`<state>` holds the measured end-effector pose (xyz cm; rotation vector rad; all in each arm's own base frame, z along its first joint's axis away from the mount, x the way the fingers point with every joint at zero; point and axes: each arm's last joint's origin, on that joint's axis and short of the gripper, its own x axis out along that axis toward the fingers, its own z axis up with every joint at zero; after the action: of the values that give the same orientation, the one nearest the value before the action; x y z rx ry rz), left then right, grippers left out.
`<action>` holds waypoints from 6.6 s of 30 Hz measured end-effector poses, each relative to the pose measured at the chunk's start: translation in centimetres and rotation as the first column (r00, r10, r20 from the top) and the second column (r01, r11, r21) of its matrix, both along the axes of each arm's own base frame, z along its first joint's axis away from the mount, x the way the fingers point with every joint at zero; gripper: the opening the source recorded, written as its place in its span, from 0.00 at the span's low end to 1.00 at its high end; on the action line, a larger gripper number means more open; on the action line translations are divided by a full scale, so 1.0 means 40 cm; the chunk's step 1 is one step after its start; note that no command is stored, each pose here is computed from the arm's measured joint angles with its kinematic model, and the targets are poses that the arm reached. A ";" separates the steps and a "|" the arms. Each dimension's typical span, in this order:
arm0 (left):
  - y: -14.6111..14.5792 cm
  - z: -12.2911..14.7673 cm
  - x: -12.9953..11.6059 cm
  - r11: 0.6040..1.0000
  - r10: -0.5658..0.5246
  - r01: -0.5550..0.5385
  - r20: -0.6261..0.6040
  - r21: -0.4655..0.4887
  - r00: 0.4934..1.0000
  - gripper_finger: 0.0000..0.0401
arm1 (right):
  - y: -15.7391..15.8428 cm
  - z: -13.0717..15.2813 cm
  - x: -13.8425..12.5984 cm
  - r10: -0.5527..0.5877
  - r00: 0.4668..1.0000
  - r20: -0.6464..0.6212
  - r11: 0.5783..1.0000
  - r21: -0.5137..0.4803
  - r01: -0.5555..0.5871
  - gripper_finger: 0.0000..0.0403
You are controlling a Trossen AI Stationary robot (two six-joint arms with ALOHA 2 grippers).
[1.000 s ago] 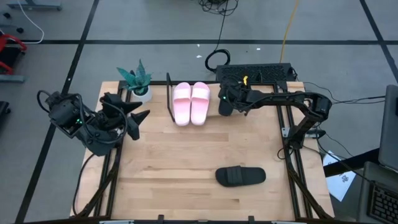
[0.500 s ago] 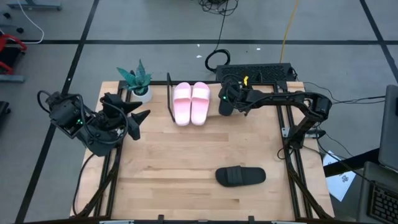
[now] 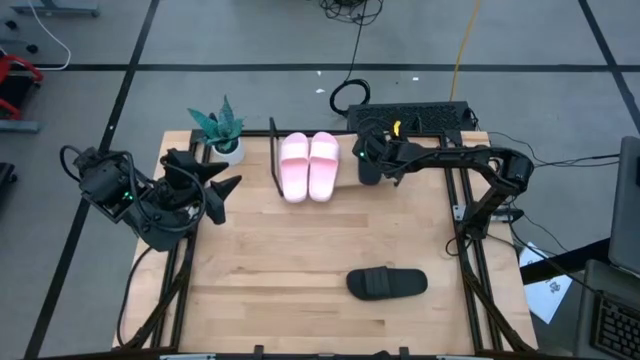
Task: Pick and place slides into the shelf
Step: Put the top black slide on the shelf, then put the black slide on the shelf
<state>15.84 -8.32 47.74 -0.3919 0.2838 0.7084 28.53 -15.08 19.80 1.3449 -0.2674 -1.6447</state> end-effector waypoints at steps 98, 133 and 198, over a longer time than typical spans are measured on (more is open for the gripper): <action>-0.024 -0.071 0.067 0.999 0.005 0.002 -0.138 0.054 0.990 0.59 | 0.140 0.285 0.151 0.602 0.678 0.421 0.650 -0.752 -0.109 0.04; 0.305 -0.584 0.777 0.998 0.052 -0.061 0.210 0.035 0.976 0.59 | 0.399 0.716 -0.389 0.907 0.111 -0.405 -0.417 -0.900 0.123 0.04; 0.430 -0.702 0.822 0.982 -0.026 0.053 -0.152 0.183 0.988 0.59 | 0.375 0.694 -0.360 0.861 0.091 -0.501 -0.503 -0.864 0.002 0.04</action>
<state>48.73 8.90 19.64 -0.1546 0.3621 0.7197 14.12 -0.08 47.58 0.3879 -0.6482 0.5997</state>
